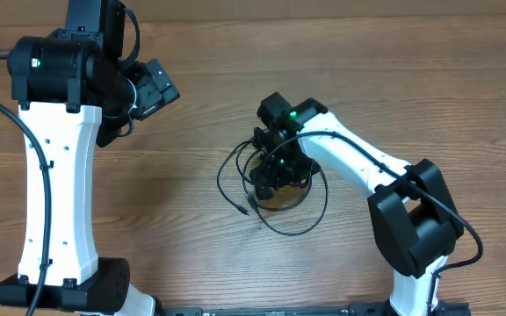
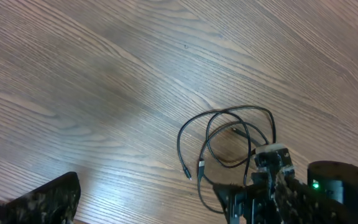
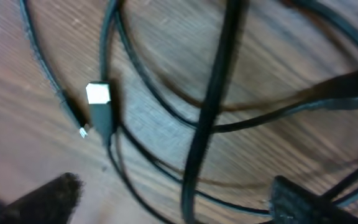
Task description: Untangle cables
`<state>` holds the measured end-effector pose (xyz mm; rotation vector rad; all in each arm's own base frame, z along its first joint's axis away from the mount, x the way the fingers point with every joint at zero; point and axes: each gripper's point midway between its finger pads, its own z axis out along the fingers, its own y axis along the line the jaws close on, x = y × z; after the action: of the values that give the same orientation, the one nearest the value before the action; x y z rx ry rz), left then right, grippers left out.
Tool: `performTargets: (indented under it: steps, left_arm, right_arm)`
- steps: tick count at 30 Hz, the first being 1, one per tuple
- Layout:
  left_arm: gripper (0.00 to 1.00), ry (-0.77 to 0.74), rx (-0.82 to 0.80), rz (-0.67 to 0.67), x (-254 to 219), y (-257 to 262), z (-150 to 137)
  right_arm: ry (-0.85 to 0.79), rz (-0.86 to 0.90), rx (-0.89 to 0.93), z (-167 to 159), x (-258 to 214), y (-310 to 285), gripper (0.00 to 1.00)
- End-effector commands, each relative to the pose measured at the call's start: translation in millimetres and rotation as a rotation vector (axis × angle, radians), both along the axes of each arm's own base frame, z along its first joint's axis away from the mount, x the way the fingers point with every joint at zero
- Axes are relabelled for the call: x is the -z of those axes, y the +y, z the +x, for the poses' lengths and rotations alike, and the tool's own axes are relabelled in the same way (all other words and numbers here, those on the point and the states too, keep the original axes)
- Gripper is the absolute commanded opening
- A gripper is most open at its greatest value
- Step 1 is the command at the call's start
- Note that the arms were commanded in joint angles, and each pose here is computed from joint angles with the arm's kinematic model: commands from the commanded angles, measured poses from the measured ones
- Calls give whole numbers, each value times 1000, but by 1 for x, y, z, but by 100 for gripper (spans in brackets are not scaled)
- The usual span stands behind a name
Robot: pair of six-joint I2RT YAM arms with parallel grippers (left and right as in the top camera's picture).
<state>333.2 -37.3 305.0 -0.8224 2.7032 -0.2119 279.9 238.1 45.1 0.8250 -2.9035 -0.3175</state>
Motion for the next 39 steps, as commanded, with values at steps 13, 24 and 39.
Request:
performTargets:
  steps: [13, 24, 39]
  left_arm:
    - [100, -2, 55, -27, -2, -14, -4]
    - [100, 11, 115, -32, 1, -34, -9]
    - [100, -56, 425, -154, -9, -79, -9]
  right_arm:
    - [-2, 199, 154, 19, -112, 41, 4]
    - [-544, 852, 169, 26, -427, 51, 4]
    - [-934, 1150, 390, 14, -564, 4, 4]
